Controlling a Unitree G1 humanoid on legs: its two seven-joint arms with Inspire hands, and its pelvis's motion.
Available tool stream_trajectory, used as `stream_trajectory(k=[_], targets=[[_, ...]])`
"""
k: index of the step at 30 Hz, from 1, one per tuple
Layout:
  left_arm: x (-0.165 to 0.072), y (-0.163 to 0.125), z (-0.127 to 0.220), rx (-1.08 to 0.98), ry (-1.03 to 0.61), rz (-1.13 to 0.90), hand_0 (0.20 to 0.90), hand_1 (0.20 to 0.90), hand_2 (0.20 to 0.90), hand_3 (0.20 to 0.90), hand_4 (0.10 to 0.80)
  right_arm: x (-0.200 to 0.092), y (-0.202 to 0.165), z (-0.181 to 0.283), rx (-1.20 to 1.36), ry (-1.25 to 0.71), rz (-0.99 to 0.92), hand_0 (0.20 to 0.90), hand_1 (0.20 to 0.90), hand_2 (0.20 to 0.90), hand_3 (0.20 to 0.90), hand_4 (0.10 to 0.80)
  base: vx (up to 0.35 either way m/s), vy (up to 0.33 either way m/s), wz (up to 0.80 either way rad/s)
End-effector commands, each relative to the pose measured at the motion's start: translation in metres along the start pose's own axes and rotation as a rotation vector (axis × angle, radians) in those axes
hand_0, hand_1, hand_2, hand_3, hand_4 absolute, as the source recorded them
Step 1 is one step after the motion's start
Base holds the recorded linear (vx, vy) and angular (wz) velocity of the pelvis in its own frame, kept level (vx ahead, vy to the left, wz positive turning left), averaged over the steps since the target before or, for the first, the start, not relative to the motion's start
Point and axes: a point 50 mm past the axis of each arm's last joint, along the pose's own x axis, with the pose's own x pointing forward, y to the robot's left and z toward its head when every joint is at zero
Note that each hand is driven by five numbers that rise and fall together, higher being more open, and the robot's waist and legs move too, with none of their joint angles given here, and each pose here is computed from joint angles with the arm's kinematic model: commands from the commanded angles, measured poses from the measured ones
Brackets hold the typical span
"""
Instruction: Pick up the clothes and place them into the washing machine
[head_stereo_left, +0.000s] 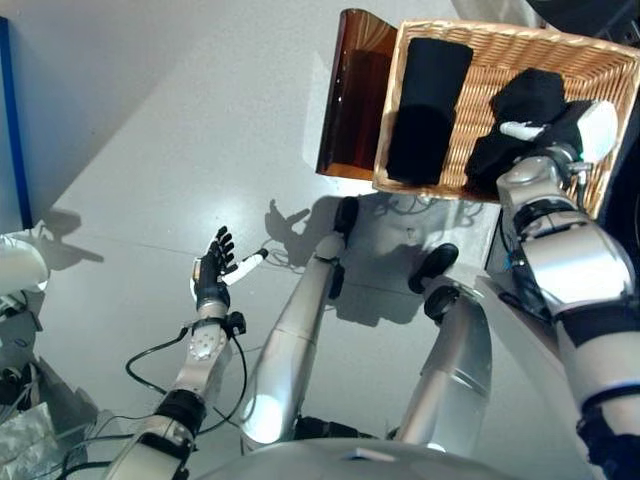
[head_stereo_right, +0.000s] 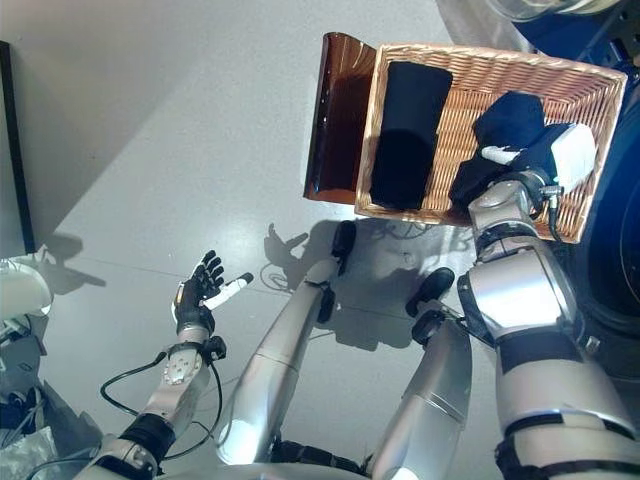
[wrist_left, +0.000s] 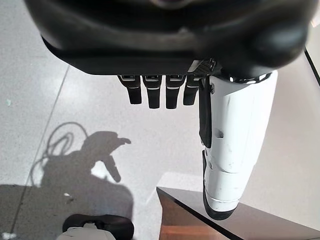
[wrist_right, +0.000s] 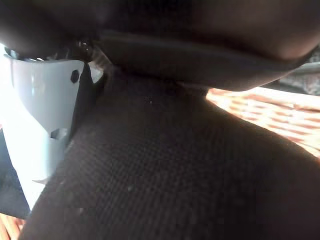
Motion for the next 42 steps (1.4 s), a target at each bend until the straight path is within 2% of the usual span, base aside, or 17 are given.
stream_trajectory(k=[1, 5, 8, 12, 14, 16, 21, 24, 33, 38, 42], targets=[[-0.012, 0.039, -0.005, 0.019, -0.017, 0.116, 0.900, 0.900, 0.900, 0.900, 0.800, 0.001, -0.004, 0.031, 0.023, -0.121, -0.015, 0.205, 0.205, 0.205, 0.205, 0.304, 0.000, 0.000, 0.00], [-0.012, 0.040, -0.008, 0.030, -0.005, 0.120, 0.900, 0.900, 0.900, 0.900, 0.800, 0.000, -0.002, 0.028, 0.058, -0.112, -0.011, 0.200, 0.200, 0.200, 0.200, 0.300, -0.004, -0.006, -0.01], [-0.012, 0.041, -0.013, 0.039, 0.016, 0.121, 0.900, 0.900, 0.900, 0.900, 0.800, -0.001, 0.002, 0.024, 0.174, -0.081, 0.014, 0.200, 0.200, 0.200, 0.200, 0.300, -0.003, -0.016, -0.10], [-0.013, 0.047, -0.019, 0.059, 0.046, 0.132, 0.900, 0.900, 0.900, 0.900, 0.800, -0.007, 0.011, 0.020, 0.400, -0.035, 0.068, 0.200, 0.200, 0.200, 0.200, 0.300, 0.006, -0.012, -0.21], [-0.015, 0.042, -0.023, 0.069, 0.070, 0.089, 0.900, 0.900, 0.900, 0.900, 0.800, 0.005, -0.004, 0.006, 0.536, 0.063, 0.052, 0.200, 0.200, 0.200, 0.200, 0.300, 0.036, -0.026, -0.26], [-0.018, 0.044, -0.025, 0.064, 0.072, 0.076, 0.900, 0.900, 0.900, 0.900, 0.800, 0.004, -0.002, 0.002, 0.675, 0.090, 0.072, 0.200, 0.200, 0.200, 0.200, 0.300, 0.042, -0.003, -0.12], [-0.029, 0.049, -0.040, 0.077, 0.142, 0.049, 0.900, 0.900, 0.900, 0.900, 0.800, -0.020, 0.027, -0.042, 0.996, 0.212, 0.184, 0.200, 0.200, 0.200, 0.200, 0.300, 0.078, 0.017, -0.30], [-0.037, 0.049, -0.051, 0.060, 0.190, 0.045, 0.900, 0.900, 0.900, 0.900, 0.800, -0.031, 0.035, -0.063, 1.148, 0.287, 0.187, 0.200, 0.200, 0.200, 0.200, 0.300, 0.078, 0.026, -0.29], [-0.059, 0.049, -0.075, 0.050, 0.291, 0.025, 0.900, 0.900, 0.900, 0.900, 0.800, -0.062, 0.045, -0.125, 1.502, 0.487, 0.034, 0.200, 0.200, 0.200, 0.200, 0.300, 0.031, 0.043, -0.12], [-0.066, 0.044, -0.081, 0.041, 0.313, 0.004, 0.900, 0.900, 0.900, 0.900, 0.800, -0.075, 0.049, -0.140, 1.621, 0.543, -0.047, 0.200, 0.200, 0.200, 0.200, 0.300, 0.024, 0.034, 0.01], [-0.068, 0.041, -0.082, 0.039, 0.316, -0.008, 0.900, 0.900, 0.900, 0.900, 0.800, -0.073, 0.047, -0.140, 1.643, 0.544, -0.081, 0.200, 0.200, 0.200, 0.200, 0.300, -0.006, 0.015, 0.01]])
